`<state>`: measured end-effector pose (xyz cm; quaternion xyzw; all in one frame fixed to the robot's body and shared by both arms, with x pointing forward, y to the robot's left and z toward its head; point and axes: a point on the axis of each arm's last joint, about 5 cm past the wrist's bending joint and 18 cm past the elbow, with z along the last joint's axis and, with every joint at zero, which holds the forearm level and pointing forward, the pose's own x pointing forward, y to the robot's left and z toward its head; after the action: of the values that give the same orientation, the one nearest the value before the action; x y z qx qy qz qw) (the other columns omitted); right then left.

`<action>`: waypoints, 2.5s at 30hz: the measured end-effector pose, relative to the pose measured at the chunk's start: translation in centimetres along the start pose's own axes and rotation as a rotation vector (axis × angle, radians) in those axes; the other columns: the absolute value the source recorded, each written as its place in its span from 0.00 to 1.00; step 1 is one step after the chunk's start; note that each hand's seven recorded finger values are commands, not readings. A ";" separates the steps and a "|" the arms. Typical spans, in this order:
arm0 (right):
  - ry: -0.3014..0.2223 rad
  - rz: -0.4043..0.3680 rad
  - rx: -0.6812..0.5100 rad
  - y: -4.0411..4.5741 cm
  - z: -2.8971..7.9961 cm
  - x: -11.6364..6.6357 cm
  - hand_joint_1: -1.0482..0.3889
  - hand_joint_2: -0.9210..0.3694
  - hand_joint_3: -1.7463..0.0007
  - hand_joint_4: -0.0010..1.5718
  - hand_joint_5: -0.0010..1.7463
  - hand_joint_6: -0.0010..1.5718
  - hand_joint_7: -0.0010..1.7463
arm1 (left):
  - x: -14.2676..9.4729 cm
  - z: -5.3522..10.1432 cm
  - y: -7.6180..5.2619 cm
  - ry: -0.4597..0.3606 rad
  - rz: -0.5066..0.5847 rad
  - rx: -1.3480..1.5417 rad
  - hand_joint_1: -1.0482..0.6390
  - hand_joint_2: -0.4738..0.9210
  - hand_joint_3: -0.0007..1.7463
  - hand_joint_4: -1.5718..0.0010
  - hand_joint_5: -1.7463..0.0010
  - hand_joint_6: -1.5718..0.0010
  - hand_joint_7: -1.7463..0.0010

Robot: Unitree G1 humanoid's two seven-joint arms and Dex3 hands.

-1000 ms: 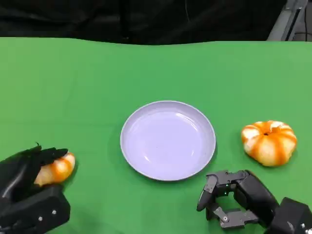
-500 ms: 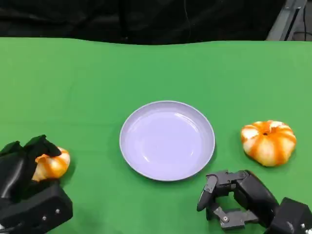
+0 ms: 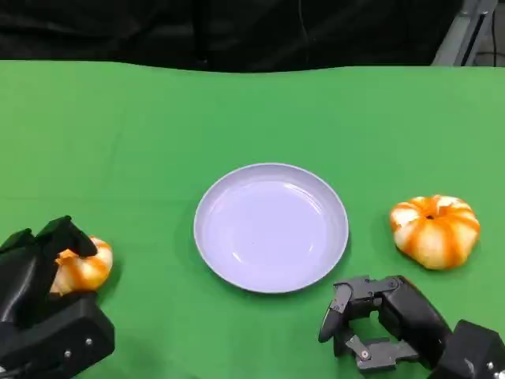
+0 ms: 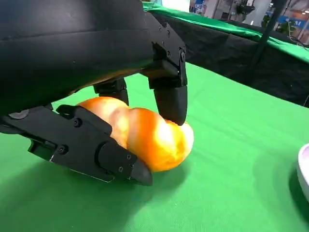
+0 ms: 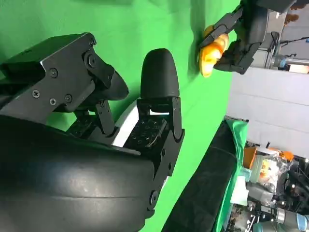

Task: Grasp the bread from the table and place it into the plate.

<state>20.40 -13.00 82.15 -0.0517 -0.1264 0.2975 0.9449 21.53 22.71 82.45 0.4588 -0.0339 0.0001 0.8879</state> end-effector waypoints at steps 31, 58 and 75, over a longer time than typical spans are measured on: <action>0.000 0.001 0.002 0.00 0.0 0.0 0.86 0.27 0.38 0.64 0.79 0.62 0.62 | -0.6 0.7 -0.1 -0.076 0.035 -0.031 0.60 0.97 0.00 0.70 0.00 0.73 0.09; 0.001 0.001 0.003 0.04 0.0 0.0 0.87 0.28 0.37 0.64 0.79 0.62 0.62 | -1.5 2.5 1.0 -0.188 0.129 -0.017 0.61 0.96 0.00 0.69 0.00 0.69 0.14; 0.000 -0.003 0.005 0.20 0.0 0.1 0.86 0.28 0.37 0.63 0.80 0.62 0.62 | -1.0 4.2 2.0 -0.303 0.161 -0.010 0.60 0.96 0.00 0.68 0.00 0.65 0.20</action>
<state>20.40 -12.76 82.14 -0.0489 -0.1255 0.2962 0.9456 20.22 20.46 86.45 0.4452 -0.2038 0.0018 0.8719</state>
